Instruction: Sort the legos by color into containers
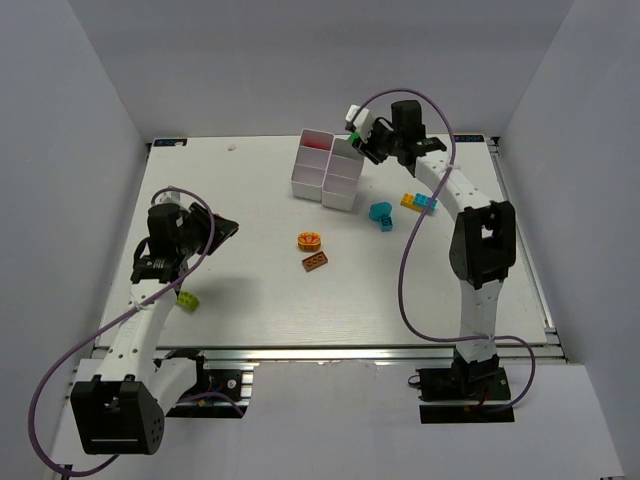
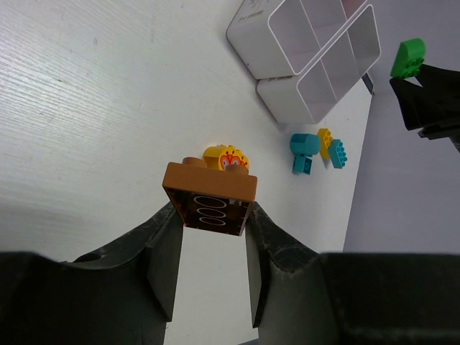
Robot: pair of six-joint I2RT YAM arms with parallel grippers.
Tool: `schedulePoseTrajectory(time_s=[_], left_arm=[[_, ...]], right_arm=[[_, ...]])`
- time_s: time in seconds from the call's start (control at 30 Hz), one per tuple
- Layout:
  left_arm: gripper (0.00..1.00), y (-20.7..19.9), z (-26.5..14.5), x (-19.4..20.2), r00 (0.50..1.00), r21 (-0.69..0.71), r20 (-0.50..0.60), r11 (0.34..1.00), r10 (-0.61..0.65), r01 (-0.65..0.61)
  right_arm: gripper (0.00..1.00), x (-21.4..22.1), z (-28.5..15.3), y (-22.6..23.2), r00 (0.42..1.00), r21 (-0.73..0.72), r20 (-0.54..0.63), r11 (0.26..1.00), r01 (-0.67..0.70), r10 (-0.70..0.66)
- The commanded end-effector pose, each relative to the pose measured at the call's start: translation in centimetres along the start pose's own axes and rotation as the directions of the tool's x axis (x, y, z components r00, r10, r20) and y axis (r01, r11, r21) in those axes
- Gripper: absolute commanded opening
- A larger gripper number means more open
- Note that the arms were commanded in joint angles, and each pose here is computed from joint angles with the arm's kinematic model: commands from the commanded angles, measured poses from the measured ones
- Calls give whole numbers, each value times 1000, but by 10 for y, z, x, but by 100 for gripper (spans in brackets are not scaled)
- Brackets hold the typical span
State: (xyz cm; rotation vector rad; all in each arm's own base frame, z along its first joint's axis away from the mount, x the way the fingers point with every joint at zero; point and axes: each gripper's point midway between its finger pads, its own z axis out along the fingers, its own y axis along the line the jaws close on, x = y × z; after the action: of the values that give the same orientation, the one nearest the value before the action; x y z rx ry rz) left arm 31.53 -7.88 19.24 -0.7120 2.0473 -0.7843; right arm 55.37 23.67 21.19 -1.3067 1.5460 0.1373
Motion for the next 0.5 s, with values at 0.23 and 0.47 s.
schedulePoseTrajectory(time_s=[0.23, 0.47], left_arm=[[0, -3, -5, 0, 1000, 25, 12, 1000, -6, 6], [0, -2, -5, 0, 1000, 19, 15, 1000, -9, 8]], right_arm=[[10, 3, 28, -12, 1000, 24, -5, 1000, 7, -7], [14, 4, 31, -6, 1000, 13, -2, 1000, 3, -3]])
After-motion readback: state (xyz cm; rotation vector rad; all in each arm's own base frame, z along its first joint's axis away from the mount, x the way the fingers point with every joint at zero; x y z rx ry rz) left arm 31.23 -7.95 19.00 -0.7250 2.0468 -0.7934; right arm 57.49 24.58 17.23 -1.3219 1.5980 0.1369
